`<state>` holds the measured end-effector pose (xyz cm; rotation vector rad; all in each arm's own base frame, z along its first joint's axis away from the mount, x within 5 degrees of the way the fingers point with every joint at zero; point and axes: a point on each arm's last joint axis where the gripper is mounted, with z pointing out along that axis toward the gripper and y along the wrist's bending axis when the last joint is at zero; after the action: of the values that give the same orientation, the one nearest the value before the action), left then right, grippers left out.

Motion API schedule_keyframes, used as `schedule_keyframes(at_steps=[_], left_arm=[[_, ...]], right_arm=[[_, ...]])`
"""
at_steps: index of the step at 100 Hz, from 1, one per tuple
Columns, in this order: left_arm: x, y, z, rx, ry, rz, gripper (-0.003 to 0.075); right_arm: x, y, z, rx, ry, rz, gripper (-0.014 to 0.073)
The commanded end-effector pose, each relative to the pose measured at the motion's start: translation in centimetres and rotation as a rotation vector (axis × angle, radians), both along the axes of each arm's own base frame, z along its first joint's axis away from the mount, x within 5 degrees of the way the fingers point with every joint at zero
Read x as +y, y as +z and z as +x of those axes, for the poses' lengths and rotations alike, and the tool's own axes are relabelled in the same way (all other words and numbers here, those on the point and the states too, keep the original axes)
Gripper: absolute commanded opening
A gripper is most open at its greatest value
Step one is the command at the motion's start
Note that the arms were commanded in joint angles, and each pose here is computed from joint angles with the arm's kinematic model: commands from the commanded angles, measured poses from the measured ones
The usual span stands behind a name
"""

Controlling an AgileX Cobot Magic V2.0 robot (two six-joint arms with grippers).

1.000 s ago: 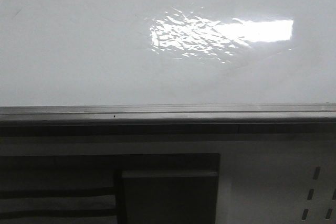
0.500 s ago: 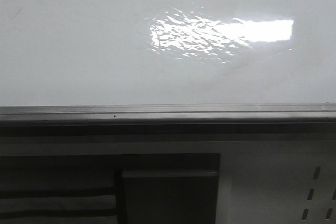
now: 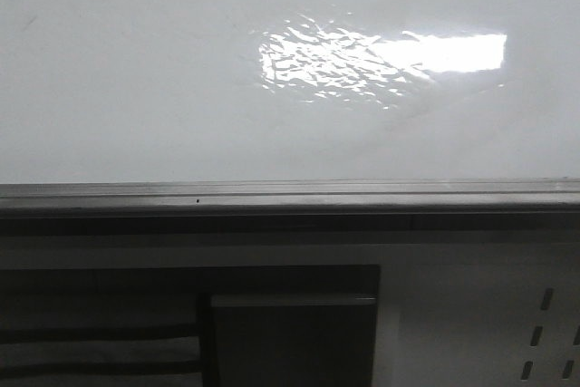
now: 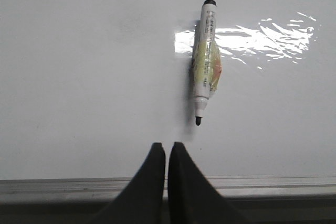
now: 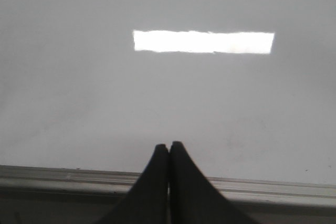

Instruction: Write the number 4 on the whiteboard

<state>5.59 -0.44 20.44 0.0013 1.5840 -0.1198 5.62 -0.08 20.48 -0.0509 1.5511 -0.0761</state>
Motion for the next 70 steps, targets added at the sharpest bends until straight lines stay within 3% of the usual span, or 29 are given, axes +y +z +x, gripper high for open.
schedule_keyframes(at_steps=[1,21,30,47,57,70], left_arm=[[0.0,0.2,-0.1,-0.097,0.005,-0.02,-0.002],[0.1,1.6,-0.4,-0.219,0.007,-0.055,-0.002],[0.2,3.4,-0.8,-0.274,0.007,-0.066,-0.002],[0.2,8.1,-2.1,-0.371,0.002,-0.073,-0.002],[0.2,11.2,-2.6,-0.366,-0.003,-0.072,-0.002],[0.1,14.4,-2.1,-0.262,-0.009,-0.062,-0.002]], right_arm=[[-0.1,0.2,-0.1,-0.084,-0.01,-0.004,-0.0072],[-0.1,1.5,-0.3,-0.132,-0.009,0.026,-0.0072],[0.0,3.0,-0.7,-0.143,0.001,0.083,-0.0072],[0.2,6.7,-1.8,-0.113,0.022,0.082,-0.0072],[0.3,9.0,-1.9,-0.082,0.031,0.08,-0.0072],[0.4,11.8,-1.4,-0.02,0.038,0.079,-0.0072]])
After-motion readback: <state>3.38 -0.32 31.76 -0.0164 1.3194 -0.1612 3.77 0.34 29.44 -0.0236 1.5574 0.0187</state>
